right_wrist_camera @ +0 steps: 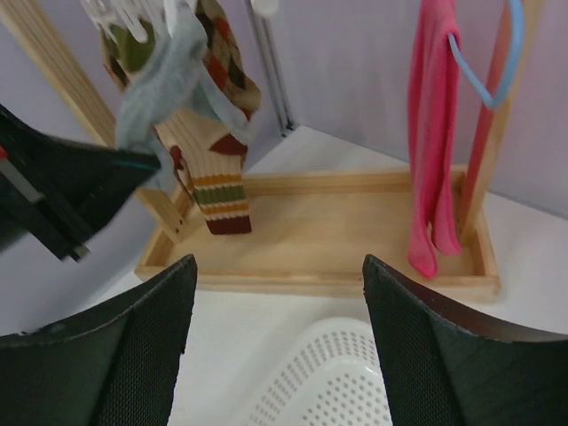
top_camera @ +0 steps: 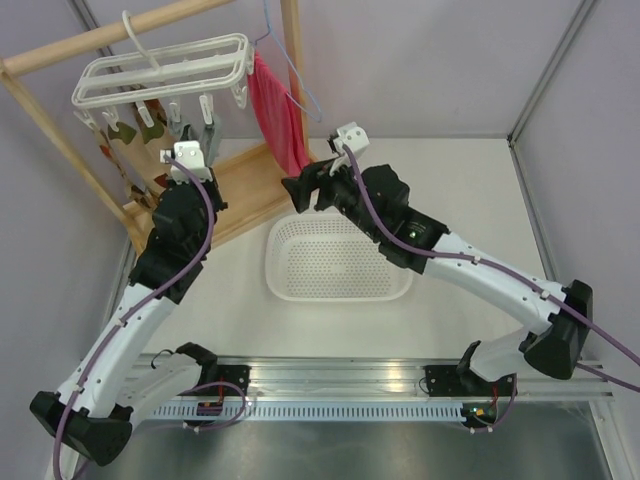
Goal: Remove the socks clipped to the hanger
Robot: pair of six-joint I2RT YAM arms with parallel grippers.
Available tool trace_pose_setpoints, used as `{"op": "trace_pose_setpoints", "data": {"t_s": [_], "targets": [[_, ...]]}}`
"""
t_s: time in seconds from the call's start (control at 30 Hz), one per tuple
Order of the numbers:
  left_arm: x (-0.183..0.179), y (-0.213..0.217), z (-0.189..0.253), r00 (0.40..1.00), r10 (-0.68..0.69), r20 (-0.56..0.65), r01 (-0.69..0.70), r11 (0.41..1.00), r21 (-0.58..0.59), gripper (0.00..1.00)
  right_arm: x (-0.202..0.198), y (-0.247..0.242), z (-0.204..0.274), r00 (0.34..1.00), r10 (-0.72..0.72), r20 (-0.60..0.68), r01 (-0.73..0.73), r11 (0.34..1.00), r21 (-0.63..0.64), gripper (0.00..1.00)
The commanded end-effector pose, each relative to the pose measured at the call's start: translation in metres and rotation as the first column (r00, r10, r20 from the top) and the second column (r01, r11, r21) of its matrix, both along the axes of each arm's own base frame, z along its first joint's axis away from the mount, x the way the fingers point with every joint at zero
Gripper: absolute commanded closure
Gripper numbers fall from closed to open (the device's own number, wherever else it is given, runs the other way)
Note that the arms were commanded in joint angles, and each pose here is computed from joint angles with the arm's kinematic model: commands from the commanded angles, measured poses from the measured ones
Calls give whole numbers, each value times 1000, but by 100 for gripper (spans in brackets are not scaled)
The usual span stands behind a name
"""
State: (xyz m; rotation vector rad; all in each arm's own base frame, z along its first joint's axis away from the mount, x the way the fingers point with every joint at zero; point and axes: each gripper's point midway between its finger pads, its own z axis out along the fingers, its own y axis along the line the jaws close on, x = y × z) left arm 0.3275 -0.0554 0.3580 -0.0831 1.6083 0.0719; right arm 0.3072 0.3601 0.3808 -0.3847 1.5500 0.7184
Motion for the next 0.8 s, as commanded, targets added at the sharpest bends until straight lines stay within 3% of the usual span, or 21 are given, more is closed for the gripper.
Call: {"op": "trace_pose_setpoints", "data": {"t_s": [0.0, 0.43, 0.77], "targets": [[-1, 12, 8, 999, 17, 34, -17, 1000, 2, 98, 2, 27, 44, 996, 80, 39, -82, 995, 64, 20], [-1, 19, 8, 998, -30, 59, 35, 996, -85, 98, 15, 122, 94, 944, 319, 85, -330, 924, 195, 18], [-4, 14, 7, 995, -81, 65, 89, 988, -123, 98, 42, 167, 88, 938, 338, 76, -346, 901, 262, 16]]}}
